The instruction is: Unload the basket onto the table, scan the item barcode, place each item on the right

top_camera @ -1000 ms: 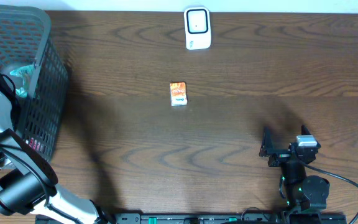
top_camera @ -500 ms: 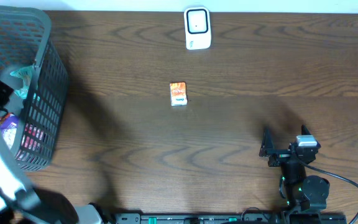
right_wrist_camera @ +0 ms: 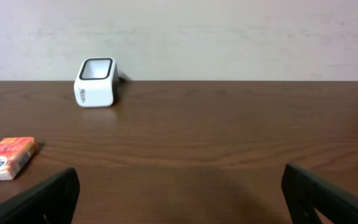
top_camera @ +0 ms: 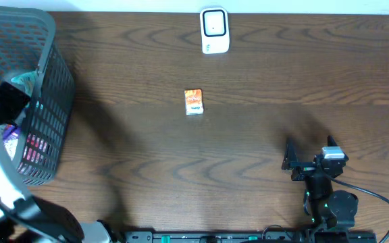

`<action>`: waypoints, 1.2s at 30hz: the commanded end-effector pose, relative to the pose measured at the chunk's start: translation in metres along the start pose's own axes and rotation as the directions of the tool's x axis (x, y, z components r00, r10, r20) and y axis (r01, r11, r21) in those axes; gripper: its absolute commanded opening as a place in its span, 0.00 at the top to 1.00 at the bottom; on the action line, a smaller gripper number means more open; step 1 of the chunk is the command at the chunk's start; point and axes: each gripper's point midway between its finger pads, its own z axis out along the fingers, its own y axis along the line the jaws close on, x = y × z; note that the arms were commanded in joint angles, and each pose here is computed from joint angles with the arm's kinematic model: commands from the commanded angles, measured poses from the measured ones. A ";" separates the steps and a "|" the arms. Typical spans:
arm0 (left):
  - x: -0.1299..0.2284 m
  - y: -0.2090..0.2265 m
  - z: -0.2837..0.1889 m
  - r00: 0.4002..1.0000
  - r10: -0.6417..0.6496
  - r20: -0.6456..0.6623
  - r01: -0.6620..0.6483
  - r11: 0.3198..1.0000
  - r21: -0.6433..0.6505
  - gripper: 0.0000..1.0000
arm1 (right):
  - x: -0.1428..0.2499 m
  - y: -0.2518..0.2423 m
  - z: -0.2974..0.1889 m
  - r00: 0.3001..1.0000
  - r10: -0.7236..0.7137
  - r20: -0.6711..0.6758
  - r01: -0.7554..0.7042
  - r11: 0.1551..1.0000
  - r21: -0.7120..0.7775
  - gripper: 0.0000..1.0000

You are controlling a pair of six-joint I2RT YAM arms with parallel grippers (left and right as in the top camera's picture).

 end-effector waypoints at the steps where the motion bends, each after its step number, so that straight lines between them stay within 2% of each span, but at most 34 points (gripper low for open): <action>1: 0.014 0.019 0.030 0.997 0.003 -0.076 -0.011 0.995 -0.104 0.11 | 0.000 -0.002 0.000 1.000 0.010 0.002 -0.010 1.000 0.012 0.01; 4: 0.025 0.041 0.056 0.990 0.005 -0.138 -0.037 0.973 -0.227 0.11 | 0.000 -0.002 0.000 1.000 0.010 0.002 -0.010 1.000 0.012 0.01; 12: 0.043 0.081 0.093 0.968 0.011 -0.252 -0.126 0.888 -0.443 0.11 | 0.000 -0.002 0.000 1.000 0.010 0.002 -0.010 1.000 0.012 0.01; 17: 0.061 0.092 0.111 0.944 -0.017 -0.329 -0.155 0.859 -0.489 0.13 | 0.000 -0.002 0.000 1.000 0.010 0.002 -0.010 1.000 0.012 0.01; 19: 0.067 0.095 0.116 0.934 -0.020 -0.356 -0.170 0.853 -0.493 0.20 | 0.000 -0.002 0.000 1.000 0.010 0.002 -0.010 1.000 0.012 0.01; 20: 0.069 0.096 0.118 0.930 -0.022 -0.367 -0.176 0.851 -0.495 0.31 | 0.000 -0.002 0.000 1.000 0.010 0.002 -0.010 1.000 0.012 0.01; 21: 0.071 0.096 0.120 0.927 -0.022 -0.374 -0.180 0.849 -0.497 0.56 | 0.000 -0.002 0.000 1.000 0.010 0.002 -0.010 1.000 0.012 0.01; 22: 0.072 0.097 0.121 0.926 -0.023 -0.378 -0.182 0.848 -0.497 0.76 | 0.000 -0.002 0.000 1.000 0.010 0.002 -0.010 1.000 0.012 0.01; 23: 0.072 0.097 0.121 0.926 -0.023 -0.378 -0.181 0.848 -0.497 0.91 | 0.000 -0.002 0.000 1.000 0.010 0.002 -0.010 1.000 0.012 0.01; 31: 0.056 0.089 0.096 0.943 -0.019 -0.333 -0.152 0.864 -0.481 0.93 | 0.000 -0.002 0.000 1.000 0.010 0.002 -0.010 1.000 0.012 0.01; 34: 0.039 0.072 0.076 0.963 -0.020 -0.270 -0.097 0.905 -0.415 0.93 | 0.000 -0.002 0.000 1.000 0.010 0.002 -0.010 1.000 0.013 0.01; 36: 0.025 0.053 0.058 0.978 -0.023 -0.206 -0.046 0.945 -0.324 0.93 | 0.000 -0.002 0.000 1.000 0.010 0.002 -0.010 1.000 0.012 0.01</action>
